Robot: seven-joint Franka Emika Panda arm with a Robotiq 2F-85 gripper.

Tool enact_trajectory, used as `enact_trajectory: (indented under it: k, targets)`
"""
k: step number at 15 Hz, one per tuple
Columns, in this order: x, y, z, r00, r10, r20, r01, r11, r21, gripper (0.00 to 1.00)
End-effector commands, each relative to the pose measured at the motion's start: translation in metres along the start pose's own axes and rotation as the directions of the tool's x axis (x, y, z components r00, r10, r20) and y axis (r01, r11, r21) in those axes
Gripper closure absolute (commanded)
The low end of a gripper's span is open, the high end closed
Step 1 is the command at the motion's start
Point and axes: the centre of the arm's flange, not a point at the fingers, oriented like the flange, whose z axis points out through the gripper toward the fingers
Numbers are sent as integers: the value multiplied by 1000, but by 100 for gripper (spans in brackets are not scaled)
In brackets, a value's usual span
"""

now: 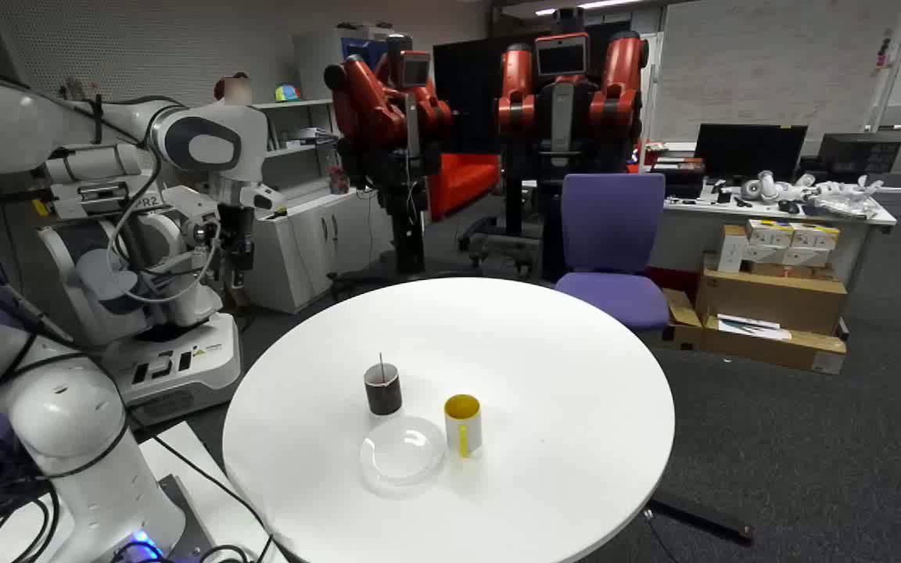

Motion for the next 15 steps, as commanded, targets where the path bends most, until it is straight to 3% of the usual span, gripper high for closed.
enact_trajectory:
  k: [1,5,12,15]
  targets:
    - [0,0,0,1000,0,0,0,1000,0,0]
    - [15,15,3,1000,23,-20,-23,1000,-1,0]
    - [79,98,26,994,4,-113,-14,996,-83,0]
    - [112,131,43,990,-55,-130,41,993,-108,0]
